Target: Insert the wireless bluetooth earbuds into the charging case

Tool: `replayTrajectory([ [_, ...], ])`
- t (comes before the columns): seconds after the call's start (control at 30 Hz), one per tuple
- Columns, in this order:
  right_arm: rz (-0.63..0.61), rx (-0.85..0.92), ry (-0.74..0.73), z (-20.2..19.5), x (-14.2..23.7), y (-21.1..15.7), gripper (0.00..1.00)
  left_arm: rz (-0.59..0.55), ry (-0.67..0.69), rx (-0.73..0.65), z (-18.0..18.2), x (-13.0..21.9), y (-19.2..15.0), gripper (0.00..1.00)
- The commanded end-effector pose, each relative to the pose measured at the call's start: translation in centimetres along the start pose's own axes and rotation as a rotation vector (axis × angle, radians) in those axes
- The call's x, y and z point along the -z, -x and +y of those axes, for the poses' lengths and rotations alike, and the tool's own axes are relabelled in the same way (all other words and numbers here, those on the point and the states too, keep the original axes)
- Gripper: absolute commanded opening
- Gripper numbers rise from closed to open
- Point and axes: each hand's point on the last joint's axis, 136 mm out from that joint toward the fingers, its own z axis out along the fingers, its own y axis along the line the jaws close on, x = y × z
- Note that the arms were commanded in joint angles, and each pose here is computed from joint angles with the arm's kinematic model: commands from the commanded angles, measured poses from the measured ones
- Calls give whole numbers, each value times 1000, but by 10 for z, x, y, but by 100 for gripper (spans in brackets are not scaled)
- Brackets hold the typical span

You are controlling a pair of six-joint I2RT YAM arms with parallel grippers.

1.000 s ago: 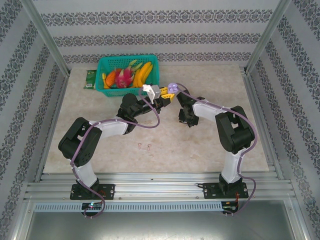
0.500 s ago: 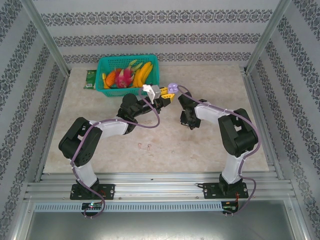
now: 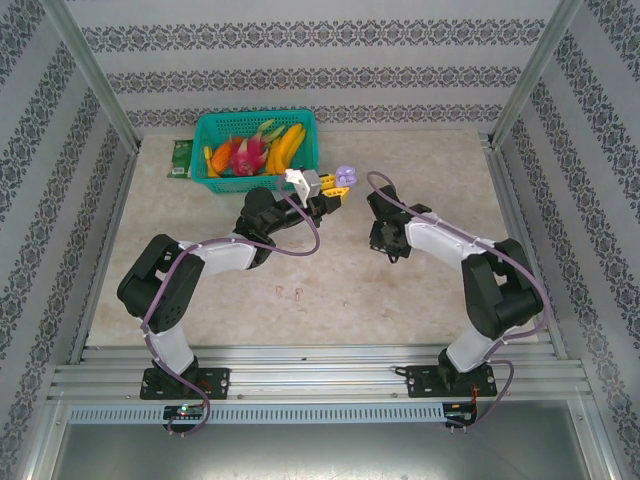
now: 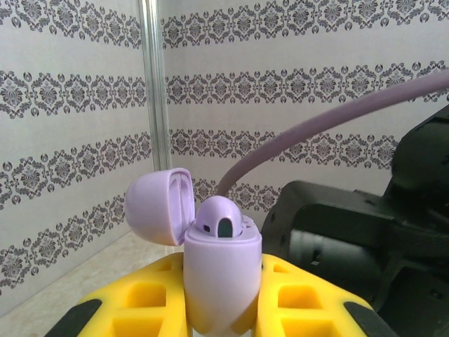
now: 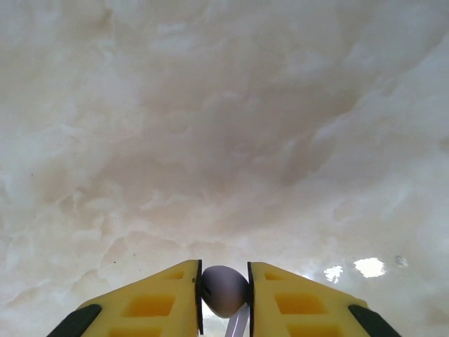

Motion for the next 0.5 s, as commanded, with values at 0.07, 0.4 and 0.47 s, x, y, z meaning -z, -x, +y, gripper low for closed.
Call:
replayTrajectory([
  [0.07, -98, -51, 19, -14, 35, 14, 22, -44, -21, -35, -4, -1, 10, 0],
  [0.4, -347, -60, 233, 5, 136, 62, 22, -20, -54, -40, -7, -5, 6, 0],
  [0.47, -400, -56, 293, 12, 157, 72, 23, -12, -68, -37, -9, -6, 4, 0],
])
